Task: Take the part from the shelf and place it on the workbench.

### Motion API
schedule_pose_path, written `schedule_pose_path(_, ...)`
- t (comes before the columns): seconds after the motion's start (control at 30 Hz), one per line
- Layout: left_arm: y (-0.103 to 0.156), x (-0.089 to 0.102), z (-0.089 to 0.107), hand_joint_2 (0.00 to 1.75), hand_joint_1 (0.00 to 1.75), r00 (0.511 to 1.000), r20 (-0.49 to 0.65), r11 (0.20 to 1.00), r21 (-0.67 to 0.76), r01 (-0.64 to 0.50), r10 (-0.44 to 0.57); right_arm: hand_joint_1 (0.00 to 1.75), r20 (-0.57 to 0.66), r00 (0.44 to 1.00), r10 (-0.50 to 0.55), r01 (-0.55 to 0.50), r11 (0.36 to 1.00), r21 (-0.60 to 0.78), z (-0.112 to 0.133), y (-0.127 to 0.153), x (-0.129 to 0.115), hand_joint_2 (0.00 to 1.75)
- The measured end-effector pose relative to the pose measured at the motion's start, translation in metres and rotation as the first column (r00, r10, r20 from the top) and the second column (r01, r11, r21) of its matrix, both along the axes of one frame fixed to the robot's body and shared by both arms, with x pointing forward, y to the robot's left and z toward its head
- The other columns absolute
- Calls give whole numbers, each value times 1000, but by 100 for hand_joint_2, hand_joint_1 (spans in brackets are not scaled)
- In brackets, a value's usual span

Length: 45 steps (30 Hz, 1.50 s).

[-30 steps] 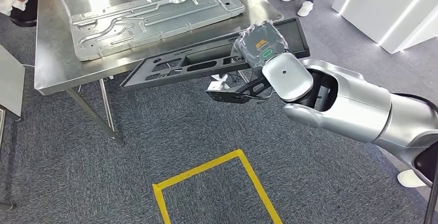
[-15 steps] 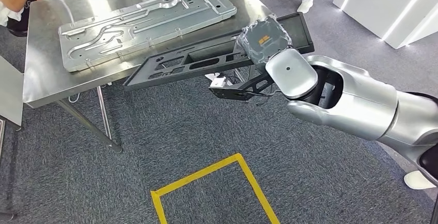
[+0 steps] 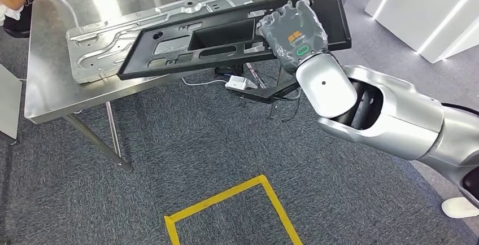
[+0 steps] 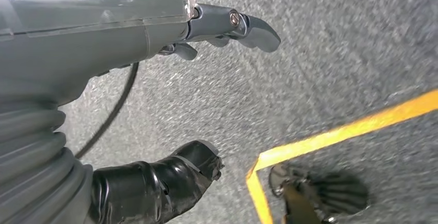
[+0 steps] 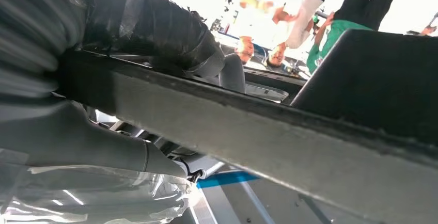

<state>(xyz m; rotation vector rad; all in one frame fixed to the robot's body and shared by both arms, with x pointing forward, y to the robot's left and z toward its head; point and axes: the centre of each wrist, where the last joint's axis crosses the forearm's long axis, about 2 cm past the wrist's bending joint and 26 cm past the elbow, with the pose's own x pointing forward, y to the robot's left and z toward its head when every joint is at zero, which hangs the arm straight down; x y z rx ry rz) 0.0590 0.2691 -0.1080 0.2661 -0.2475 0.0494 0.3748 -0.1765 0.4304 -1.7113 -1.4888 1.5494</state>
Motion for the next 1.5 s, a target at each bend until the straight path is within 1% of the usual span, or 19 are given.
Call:
schedule_pose_path(0.1, -1, -1, 0, 175, 0, 1000, -1, 1000, -2, 1, -1, 175, -3, 1000, -1, 1, 1000, 2, -2, -3, -1, 175)
schedule_pose_path(0.4, -2, 1, 0, 175, 0, 1000, 9, 1000, -4, 6, -6, 175, 5, 1000, 0, 0, 1000, 24, 1, -6, -4, 175)
schedule_pose_path(0.7, -2, 0, 0, 175, 0, 1000, 7, 1000, -4, 6, -6, 175, -6, 1000, 3, -3, 1000, 27, -4, -7, -5, 175)
schedule_pose_path(1.07, 0, 1, 0, 175, 0, 1000, 12, 1000, -1, 7, -7, 175, -14, 1000, -9, 10, 1000, 29, -8, -13, -4, 175)
schedule_pose_path(1.5, 0, 1, 0, 175, 0, 1000, 11, 1000, -4, 7, -7, 175, -19, 1000, -5, 6, 999, 33, -7, -13, -5, 175)
